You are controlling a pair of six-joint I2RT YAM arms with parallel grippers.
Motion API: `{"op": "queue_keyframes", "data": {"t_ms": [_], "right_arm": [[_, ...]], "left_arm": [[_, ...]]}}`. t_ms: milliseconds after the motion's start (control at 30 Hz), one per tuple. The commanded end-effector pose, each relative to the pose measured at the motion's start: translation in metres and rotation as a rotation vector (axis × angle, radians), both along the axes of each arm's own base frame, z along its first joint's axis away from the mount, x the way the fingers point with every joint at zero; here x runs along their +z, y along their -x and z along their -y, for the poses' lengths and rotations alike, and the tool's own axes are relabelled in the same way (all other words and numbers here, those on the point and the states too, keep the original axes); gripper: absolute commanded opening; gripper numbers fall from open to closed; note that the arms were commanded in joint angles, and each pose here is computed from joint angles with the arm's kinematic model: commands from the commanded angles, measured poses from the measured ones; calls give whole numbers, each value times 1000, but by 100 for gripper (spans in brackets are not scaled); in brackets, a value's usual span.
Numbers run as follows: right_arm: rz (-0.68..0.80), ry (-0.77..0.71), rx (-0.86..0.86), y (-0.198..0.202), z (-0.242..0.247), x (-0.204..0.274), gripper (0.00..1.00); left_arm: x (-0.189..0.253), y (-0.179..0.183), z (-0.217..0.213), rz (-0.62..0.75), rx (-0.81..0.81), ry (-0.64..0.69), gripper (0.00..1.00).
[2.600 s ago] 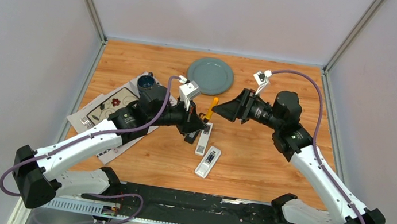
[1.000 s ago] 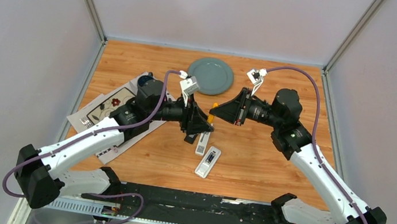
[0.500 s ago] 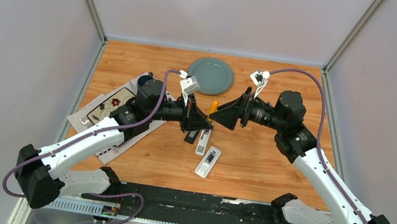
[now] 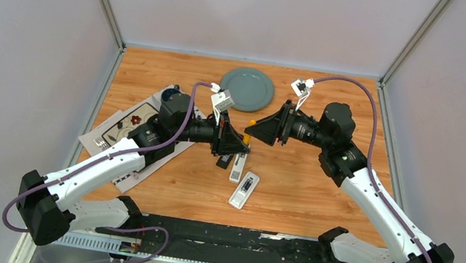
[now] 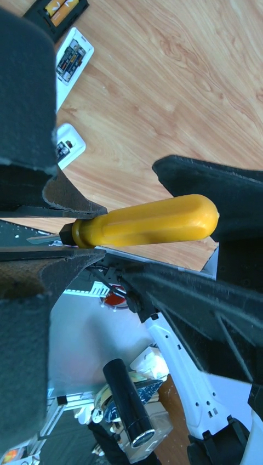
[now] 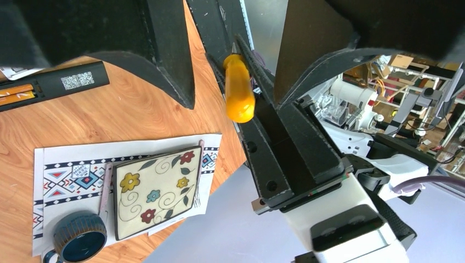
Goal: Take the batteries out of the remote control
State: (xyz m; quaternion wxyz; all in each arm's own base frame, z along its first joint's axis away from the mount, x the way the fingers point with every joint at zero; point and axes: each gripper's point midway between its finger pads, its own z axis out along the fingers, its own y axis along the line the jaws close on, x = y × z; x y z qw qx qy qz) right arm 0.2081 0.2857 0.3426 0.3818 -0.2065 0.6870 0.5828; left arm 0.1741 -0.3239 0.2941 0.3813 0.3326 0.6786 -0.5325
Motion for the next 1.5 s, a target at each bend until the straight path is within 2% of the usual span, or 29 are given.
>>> {"op": "queue_keyframes", "data": {"t_ms": [0, 100, 133, 200, 233, 300, 367, 467, 500, 567, 600, 700, 900, 1000, 1133, 1300, 1467], "right_arm": [[56, -64, 31, 0, -6, 30, 57], [56, -65, 42, -1, -8, 32, 47], [53, -63, 43, -1, -8, 31, 38], [57, -65, 43, 0, -7, 32, 26], [57, -66, 43, 0, -8, 32, 11], [58, -64, 37, 0, -6, 31, 0], [58, -60, 29, 1, -5, 29, 0], [58, -47, 5, -1, -2, 25, 0], [52, -34, -18, -4, -1, 21, 0], [35, 6, -53, -7, 3, 10, 0], [29, 24, -92, -13, 6, 5, 0], [-3, 102, -186, -24, 15, -18, 0], [-109, 239, -385, -45, 48, -69, 0], [-177, 256, -443, -52, 66, -91, 0], [-243, 259, -503, -60, 92, -112, 0], [-272, 267, -537, -61, 110, -125, 0], [-285, 269, -551, -61, 118, -130, 0]], "left_arm": [[29, 3, 3, 59, -35, 67, 0], [29, 4, 3, 61, -42, 67, 0], [28, 4, 3, 62, -39, 67, 0], [27, 4, 3, 58, -39, 65, 0], [27, 4, 3, 59, -39, 65, 0], [26, 4, 2, 60, -37, 63, 0], [25, 3, 1, 61, -26, 59, 0], [20, 1, -2, 64, 0, 47, 23], [19, 0, -3, 64, 8, 45, 43], [12, -1, -7, 59, 36, 36, 58], [9, -1, -9, 56, 47, 29, 69], [-14, -5, -17, 20, 109, -28, 80], [-72, -16, -39, -85, 264, -175, 85], [-102, -11, -42, -140, 295, -249, 85], [-144, -9, -53, -178, 381, -424, 85], [-179, 2, -44, -208, 386, -555, 85], [-189, 6, -22, -181, 352, -617, 86]]}}
